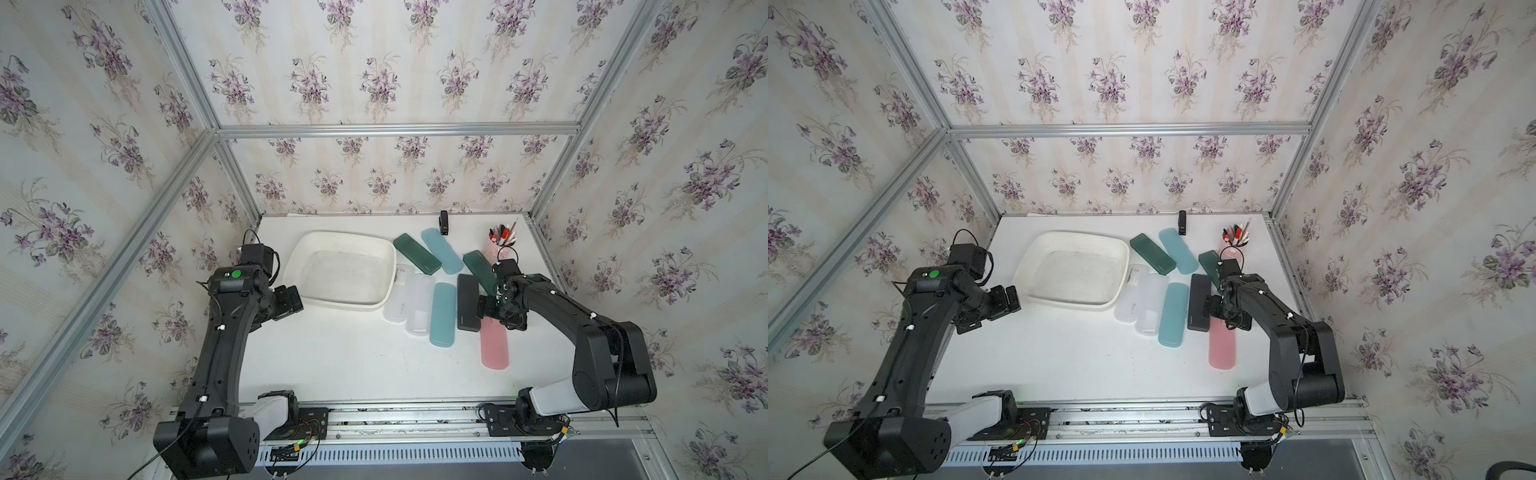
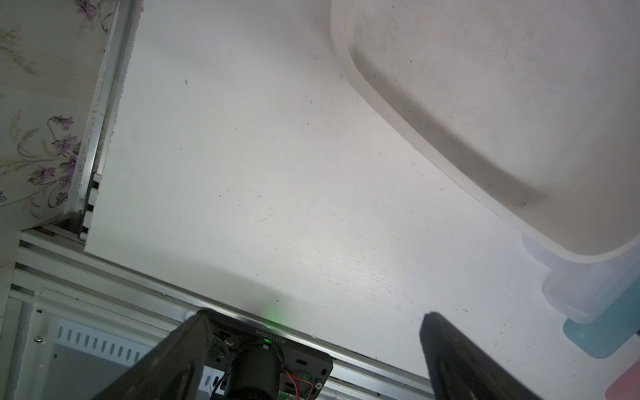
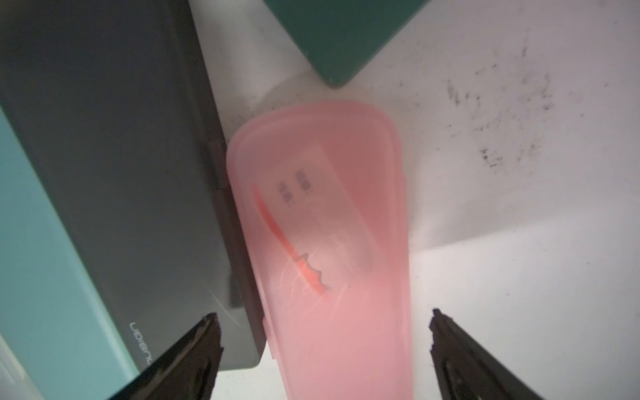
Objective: Put the pencil case into the storage box
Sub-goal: Pick up the pencil case from the center of the board.
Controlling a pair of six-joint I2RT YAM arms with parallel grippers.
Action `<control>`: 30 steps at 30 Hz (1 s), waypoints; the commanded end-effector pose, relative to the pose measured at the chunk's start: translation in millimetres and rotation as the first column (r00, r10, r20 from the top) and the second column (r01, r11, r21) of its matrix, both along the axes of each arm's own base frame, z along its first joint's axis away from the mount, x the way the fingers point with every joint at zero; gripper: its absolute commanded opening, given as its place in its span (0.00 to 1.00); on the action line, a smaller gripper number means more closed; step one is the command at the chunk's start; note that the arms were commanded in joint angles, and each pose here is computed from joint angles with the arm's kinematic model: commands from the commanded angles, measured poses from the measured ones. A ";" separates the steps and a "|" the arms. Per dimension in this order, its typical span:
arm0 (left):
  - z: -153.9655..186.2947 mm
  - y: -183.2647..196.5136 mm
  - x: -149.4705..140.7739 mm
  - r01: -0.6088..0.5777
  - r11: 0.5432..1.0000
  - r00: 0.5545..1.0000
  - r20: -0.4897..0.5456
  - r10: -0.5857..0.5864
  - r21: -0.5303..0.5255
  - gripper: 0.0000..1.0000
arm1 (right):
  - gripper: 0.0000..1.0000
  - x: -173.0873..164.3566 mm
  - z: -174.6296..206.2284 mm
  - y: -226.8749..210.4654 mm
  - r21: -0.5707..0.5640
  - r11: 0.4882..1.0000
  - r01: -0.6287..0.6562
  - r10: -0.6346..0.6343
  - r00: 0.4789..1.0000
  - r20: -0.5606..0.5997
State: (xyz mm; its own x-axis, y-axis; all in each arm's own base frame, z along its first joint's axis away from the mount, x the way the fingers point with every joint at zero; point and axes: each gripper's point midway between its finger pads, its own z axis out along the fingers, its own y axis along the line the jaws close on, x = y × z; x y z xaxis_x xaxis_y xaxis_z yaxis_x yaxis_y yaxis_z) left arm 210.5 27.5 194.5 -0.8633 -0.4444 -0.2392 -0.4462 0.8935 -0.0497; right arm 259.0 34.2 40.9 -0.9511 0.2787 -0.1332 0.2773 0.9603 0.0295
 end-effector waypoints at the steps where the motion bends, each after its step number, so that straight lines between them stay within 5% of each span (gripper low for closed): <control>1: -4.5 -0.8 -13.9 0.021 1.000 1.000 -0.018 -0.020 0.006 1.00 | 0.97 2.8 -4.3 5.5 0.032 0.999 -0.006 0.005 1.000 0.016; 15: -6.7 -1.8 -28.2 0.017 1.000 0.995 0.097 -0.019 0.022 1.00 | 0.98 -10.0 -50.7 9.3 0.006 1.000 -0.022 0.022 0.990 -0.138; 25: 66.3 -26.1 -22.3 0.082 0.994 0.923 0.381 -0.050 -0.070 1.00 | 1.00 19.5 -14.5 7.5 -0.043 0.999 -0.018 0.021 0.998 0.063; 30: 64.6 -36.0 -27.0 0.122 0.987 0.921 0.382 -0.071 -0.109 1.00 | 1.00 18.8 7.9 0.7 -0.069 0.998 0.009 -0.001 0.994 0.112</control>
State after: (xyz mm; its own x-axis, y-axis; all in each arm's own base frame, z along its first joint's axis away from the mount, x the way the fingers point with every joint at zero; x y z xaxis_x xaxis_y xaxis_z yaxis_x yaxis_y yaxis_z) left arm 183.1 1.9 261.8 -0.7425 -0.4154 -0.5255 -0.3166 0.9090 -0.2712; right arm 282.1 45.5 42.4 -0.9361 0.2515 -0.2458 0.2484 0.9677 0.0441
